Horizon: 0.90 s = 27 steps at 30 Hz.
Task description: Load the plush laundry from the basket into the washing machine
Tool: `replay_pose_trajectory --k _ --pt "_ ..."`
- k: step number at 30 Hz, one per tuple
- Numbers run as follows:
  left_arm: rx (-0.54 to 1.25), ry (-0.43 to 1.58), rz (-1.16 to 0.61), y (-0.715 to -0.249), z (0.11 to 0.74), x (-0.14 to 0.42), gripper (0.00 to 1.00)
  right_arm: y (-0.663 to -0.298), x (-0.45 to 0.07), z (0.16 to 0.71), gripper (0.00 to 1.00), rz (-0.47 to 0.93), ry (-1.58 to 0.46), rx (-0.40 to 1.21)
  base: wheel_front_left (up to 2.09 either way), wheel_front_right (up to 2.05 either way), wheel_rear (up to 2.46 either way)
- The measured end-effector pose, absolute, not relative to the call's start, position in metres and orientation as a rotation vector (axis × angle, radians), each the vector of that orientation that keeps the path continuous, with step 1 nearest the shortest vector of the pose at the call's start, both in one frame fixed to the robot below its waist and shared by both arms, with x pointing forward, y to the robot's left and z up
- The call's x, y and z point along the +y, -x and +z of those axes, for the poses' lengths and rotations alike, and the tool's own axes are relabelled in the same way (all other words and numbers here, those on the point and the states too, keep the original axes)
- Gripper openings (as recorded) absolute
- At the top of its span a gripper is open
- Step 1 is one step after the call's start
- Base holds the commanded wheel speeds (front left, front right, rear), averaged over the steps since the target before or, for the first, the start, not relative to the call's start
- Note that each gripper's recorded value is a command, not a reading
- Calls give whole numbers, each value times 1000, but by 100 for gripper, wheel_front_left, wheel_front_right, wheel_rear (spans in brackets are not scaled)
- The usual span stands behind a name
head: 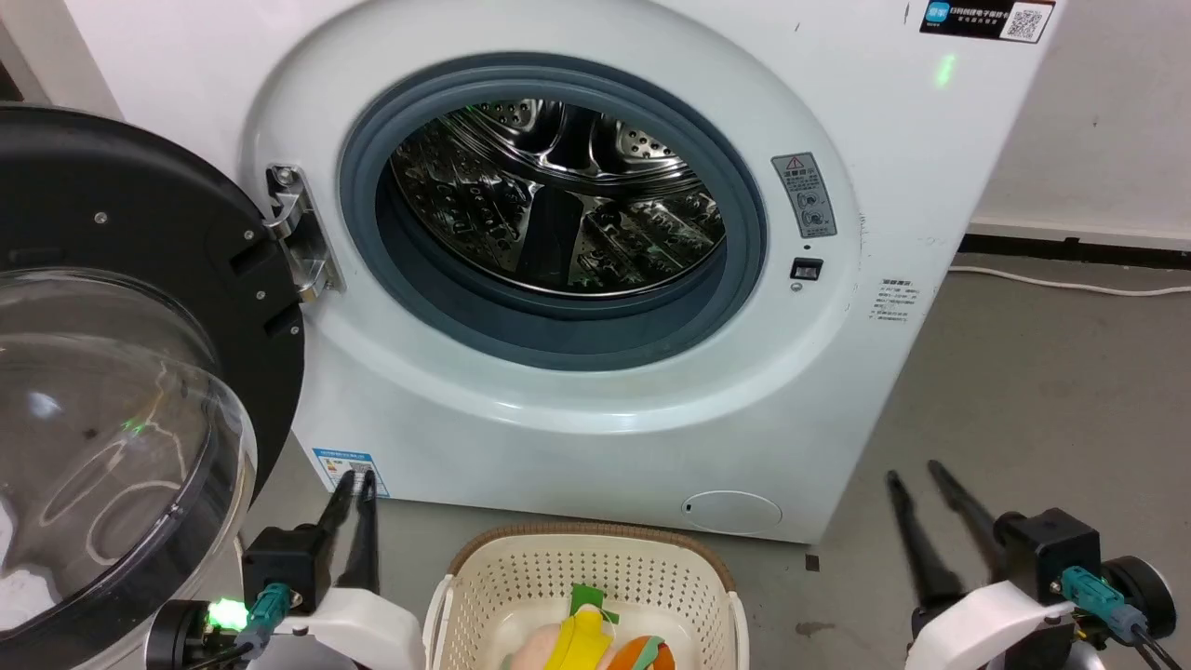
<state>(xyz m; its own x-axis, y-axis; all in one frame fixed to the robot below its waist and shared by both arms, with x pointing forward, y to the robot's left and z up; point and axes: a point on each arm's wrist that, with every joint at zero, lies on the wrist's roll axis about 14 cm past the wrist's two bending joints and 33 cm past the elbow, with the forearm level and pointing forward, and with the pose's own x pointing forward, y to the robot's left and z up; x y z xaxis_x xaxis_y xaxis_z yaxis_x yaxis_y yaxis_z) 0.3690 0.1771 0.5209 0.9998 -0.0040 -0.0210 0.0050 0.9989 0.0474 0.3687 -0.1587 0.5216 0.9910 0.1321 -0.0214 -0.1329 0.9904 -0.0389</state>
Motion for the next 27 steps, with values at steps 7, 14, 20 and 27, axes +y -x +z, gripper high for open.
replay_pose_trajectory --k 7,14,20,27 --pt "20 -47 -6 -369 521 177 100 -369 -159 522 100 131 32 15 0 0 0" --pt "8 -47 -11 -371 521 175 100 -369 -160 521 100 128 23 10 0 0 0" --pt "17 -46 -31 -375 516 170 100 -370 -164 517 100 116 1 13 0 0 0" --pt "52 -46 -66 -383 501 161 100 -374 -171 509 100 96 -20 29 0 0 0"
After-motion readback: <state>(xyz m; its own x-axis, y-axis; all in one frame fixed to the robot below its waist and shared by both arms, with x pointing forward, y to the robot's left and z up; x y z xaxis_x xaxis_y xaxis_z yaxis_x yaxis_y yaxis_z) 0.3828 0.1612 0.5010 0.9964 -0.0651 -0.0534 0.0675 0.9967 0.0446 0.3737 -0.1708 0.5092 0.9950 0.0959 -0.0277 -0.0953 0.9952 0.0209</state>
